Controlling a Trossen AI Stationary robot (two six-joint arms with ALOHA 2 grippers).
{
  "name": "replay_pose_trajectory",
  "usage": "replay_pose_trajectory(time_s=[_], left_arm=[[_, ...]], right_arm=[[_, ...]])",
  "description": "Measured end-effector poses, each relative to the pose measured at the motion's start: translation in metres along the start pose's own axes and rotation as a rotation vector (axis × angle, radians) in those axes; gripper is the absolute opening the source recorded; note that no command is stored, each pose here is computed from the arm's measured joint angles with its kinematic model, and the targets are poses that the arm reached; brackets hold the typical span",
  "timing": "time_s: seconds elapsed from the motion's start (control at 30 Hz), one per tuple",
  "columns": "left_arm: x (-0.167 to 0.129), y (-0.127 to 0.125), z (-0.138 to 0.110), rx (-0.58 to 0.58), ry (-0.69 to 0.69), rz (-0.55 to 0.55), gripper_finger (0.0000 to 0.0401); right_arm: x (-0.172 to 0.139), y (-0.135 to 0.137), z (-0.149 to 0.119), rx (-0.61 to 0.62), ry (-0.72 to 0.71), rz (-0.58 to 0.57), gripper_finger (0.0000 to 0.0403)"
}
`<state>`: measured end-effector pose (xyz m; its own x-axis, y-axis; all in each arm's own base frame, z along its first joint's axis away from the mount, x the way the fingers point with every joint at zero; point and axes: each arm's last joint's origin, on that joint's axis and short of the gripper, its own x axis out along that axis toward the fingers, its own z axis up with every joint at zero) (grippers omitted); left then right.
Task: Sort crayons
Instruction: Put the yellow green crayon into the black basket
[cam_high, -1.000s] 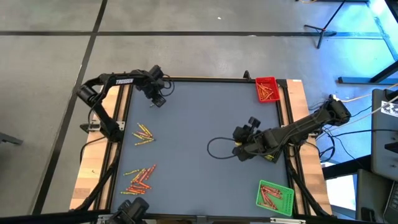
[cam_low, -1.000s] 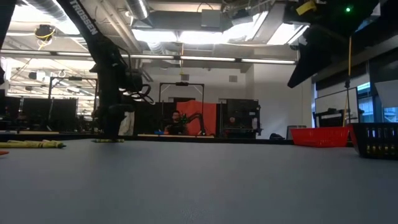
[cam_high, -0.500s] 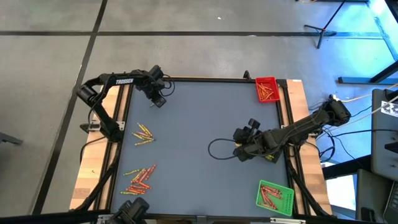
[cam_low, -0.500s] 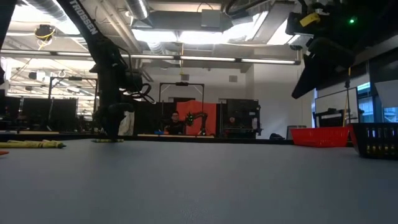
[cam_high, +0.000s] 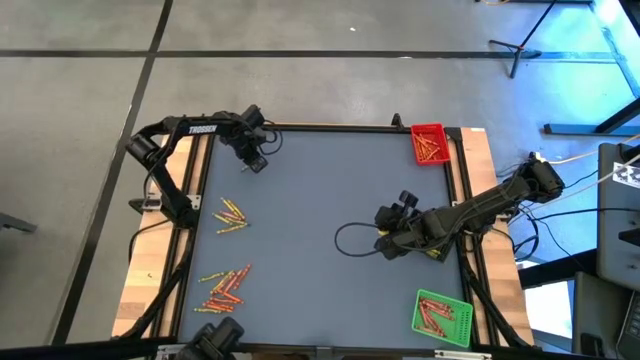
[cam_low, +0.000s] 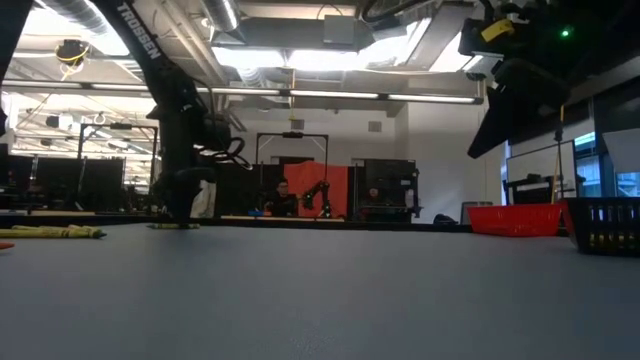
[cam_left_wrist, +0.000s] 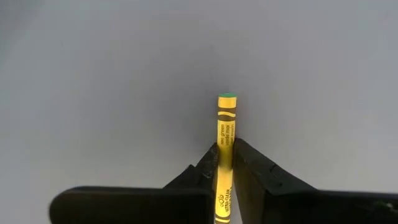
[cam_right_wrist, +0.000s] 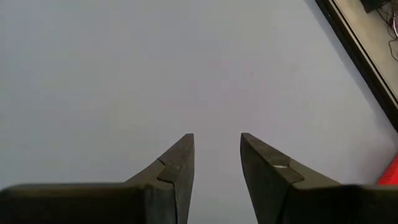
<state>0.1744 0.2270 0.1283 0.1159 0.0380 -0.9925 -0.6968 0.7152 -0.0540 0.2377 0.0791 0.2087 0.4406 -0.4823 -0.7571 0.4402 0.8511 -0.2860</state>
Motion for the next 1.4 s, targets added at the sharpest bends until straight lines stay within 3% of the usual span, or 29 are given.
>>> replay_pose_trajectory(time_s=[0.3,0.43,0.6,0.73,0.87,1.13,1.4], left_arm=[[-0.013,-0.021,0.015,0.104,-0.032,0.025,0.0005],[-0.04,-0.043,0.018,0.191,-0.149,-0.012,0.0005],[-0.078,-0.076,0.012,0.315,-0.323,-0.02,0.0003],[-0.104,-0.108,0.007,0.424,-0.493,-0.045,0.0005],[-0.124,-0.146,0.0,0.553,-0.692,-0.114,0.0005],[-0.118,-0.211,-0.026,0.771,-0.963,-0.264,0.0006],[-0.105,-0.238,-0.053,0.808,-1.157,-0.316,0.0006]], right_arm=[[0.0,0.002,0.003,0.028,-0.022,0.021,0.0127],[0.0,0.002,0.003,0.024,-0.022,0.019,0.0136],[0.002,0.002,0.002,0.018,-0.056,-0.004,0.0185],[0.01,0.005,-0.001,-0.03,-0.142,-0.037,0.0217],[0.016,0.009,0.003,-0.094,-0.24,-0.016,0.0224],[0.023,0.007,0.03,-0.153,-0.434,0.057,0.0211],[0.016,0.007,0.053,-0.188,-0.629,0.178,0.021]])
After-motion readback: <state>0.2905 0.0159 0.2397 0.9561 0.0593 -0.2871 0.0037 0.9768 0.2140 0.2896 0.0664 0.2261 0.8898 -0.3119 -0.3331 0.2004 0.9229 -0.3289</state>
